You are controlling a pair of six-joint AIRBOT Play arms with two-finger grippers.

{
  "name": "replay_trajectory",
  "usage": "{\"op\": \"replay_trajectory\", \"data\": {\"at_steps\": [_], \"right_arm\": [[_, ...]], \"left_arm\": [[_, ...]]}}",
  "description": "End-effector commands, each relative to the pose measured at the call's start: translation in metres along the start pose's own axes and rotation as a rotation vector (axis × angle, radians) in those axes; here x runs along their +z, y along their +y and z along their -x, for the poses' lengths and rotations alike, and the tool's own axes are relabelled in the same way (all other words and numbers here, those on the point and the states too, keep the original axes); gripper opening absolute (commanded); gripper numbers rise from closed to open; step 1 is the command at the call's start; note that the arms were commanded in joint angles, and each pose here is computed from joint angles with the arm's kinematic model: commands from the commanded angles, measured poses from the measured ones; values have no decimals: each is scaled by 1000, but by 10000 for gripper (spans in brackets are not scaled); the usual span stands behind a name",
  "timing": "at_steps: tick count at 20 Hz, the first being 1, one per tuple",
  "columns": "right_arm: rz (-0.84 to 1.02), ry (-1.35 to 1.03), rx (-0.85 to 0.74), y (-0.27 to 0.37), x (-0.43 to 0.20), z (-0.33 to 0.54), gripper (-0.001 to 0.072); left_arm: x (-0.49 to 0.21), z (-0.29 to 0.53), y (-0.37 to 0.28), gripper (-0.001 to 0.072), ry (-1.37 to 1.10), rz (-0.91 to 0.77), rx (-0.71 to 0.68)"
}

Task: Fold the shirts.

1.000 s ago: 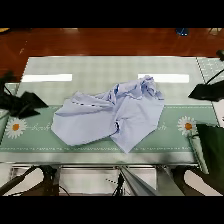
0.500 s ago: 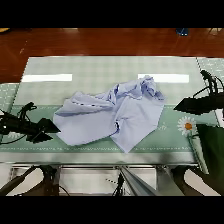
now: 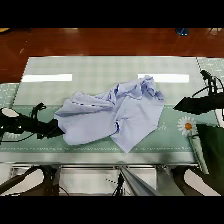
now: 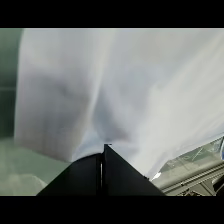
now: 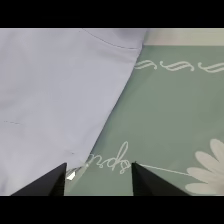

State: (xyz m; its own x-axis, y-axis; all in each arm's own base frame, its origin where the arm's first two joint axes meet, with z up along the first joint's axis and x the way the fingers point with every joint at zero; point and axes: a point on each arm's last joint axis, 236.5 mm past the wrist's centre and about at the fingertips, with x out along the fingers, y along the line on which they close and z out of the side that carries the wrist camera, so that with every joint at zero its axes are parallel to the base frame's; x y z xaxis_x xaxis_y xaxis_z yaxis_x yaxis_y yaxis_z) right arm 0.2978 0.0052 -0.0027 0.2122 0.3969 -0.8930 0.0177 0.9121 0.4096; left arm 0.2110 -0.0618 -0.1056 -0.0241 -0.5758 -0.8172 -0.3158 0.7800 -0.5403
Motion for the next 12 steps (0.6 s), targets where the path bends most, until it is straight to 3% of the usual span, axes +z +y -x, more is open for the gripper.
{"op": "replay_trajectory", "data": {"at_steps": [1, 6, 12], "right_arm": [[-18, 62, -96, -30, -19, -1, 498], [-177, 98, 181, 13, -55, -43, 498], [-180, 53, 137, 30, -66, -99, 499]], "left_arm": [[1, -6, -8, 25, 3, -44, -17], [-5, -1, -12, 24, 12, -103, -28], [3, 8, -20, 24, -32, -169, -36]]}}
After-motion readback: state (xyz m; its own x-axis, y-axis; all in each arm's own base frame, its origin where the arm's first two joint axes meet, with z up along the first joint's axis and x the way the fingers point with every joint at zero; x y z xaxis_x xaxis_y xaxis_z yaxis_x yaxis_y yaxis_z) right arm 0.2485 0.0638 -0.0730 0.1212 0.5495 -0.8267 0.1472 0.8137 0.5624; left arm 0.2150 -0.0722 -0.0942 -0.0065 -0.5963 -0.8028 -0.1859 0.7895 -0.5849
